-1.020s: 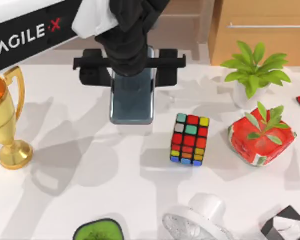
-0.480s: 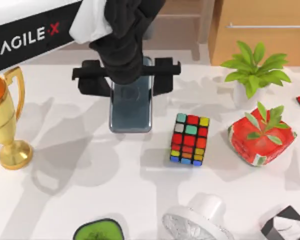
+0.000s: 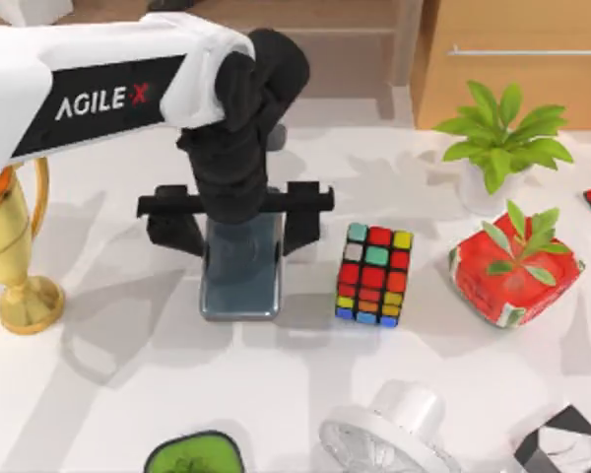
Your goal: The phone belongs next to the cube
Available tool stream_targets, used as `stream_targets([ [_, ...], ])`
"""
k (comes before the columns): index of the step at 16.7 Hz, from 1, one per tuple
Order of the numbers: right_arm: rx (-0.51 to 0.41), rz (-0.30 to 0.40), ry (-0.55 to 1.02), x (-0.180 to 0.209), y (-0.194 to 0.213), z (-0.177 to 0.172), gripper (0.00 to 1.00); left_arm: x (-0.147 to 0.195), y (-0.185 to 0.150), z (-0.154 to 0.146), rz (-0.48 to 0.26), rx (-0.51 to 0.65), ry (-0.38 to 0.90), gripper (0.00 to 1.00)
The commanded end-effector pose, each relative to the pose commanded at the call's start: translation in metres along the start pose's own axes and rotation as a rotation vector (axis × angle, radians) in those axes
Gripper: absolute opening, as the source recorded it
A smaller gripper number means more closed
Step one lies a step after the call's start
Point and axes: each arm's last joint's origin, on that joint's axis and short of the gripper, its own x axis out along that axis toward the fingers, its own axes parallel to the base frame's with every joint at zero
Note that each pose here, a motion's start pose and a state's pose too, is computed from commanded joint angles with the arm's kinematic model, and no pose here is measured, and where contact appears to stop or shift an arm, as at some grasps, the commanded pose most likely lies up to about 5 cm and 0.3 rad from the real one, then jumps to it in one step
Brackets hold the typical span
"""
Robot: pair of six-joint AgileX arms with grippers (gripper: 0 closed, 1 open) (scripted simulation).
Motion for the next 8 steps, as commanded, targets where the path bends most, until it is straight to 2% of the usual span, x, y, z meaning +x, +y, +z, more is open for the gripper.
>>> stream_targets([
  [3, 0.0, 0.0, 0.0, 0.0, 0.0, 0.0, 1.0, 0.029, 0.006, -0.007, 0.041, -0.003, 0.081, 0.0],
  [8, 0.0, 0.0, 0.0, 0.0, 0.0, 0.0, 1.0, 0.029, 0.006, -0.007, 0.041, -0.003, 0.081, 0.0],
])
